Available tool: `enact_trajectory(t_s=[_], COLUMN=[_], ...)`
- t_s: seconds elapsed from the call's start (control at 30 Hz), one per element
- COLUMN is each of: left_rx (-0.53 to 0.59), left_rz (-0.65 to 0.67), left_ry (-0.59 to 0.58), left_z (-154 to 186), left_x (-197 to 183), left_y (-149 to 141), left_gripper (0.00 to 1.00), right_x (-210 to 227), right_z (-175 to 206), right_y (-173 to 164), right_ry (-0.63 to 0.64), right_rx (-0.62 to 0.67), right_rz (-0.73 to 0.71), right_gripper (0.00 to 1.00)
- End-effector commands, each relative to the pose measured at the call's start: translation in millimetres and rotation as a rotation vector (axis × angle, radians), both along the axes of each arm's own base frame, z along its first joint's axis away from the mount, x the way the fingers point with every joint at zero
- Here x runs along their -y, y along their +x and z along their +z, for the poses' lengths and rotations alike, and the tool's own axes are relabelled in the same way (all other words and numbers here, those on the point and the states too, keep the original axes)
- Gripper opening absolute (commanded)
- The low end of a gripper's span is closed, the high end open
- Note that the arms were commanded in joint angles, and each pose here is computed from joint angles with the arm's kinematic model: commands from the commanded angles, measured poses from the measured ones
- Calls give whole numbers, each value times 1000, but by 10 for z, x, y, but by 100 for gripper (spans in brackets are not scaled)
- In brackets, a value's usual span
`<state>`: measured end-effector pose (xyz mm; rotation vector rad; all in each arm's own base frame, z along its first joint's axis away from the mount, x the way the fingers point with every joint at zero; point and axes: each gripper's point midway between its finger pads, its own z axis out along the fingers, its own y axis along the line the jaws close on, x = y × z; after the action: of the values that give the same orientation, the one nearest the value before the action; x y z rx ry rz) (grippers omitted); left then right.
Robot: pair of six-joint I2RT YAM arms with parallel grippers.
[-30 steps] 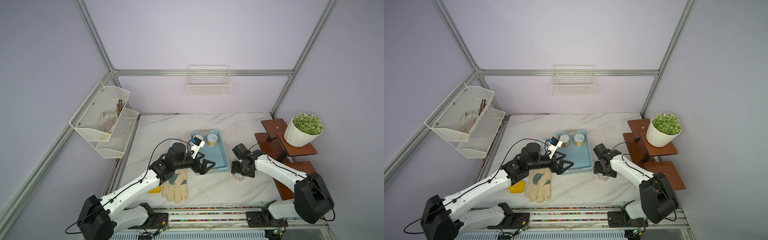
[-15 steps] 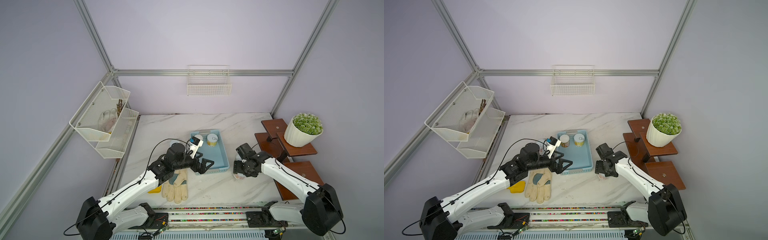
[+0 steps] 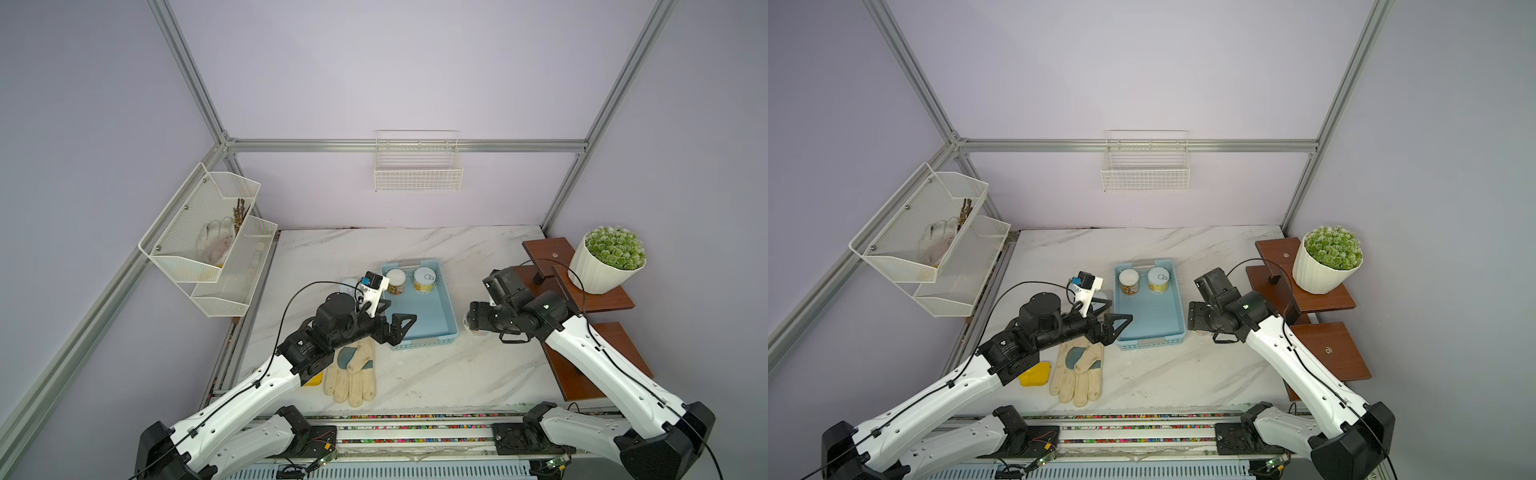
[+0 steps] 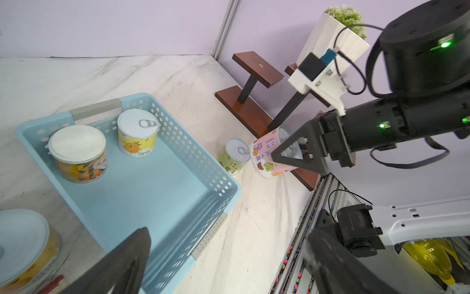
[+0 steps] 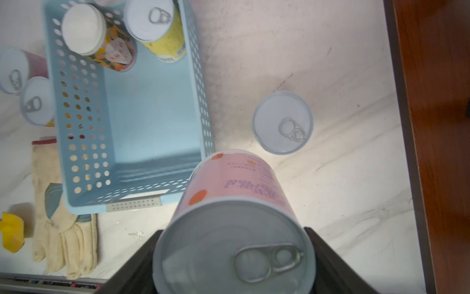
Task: Put the canned food in the basket
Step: Place the canned food in the basket.
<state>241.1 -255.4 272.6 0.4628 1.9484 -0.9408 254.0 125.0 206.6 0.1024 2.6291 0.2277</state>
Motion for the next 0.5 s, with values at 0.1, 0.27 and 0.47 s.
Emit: enact_trajectory(t_s=[0.1,0.27,0.47], left_rx=[-18,-24,-26], left_rz=[122,161,189], left_ry=[-18,-23,-84], left_z=[-5,-31,0], left_x=[-245,-380,-506], left_y=[98,100,117], left_gripper=[100,100,100], right_x=[-457,-771,-1035], right_z=[276,226,-40], right_y=[308,536,825], right_ry=[46,20,-16], right_rx=[84,73,15], right_rz=[118,182,205], right_gripper=[0,0,0])
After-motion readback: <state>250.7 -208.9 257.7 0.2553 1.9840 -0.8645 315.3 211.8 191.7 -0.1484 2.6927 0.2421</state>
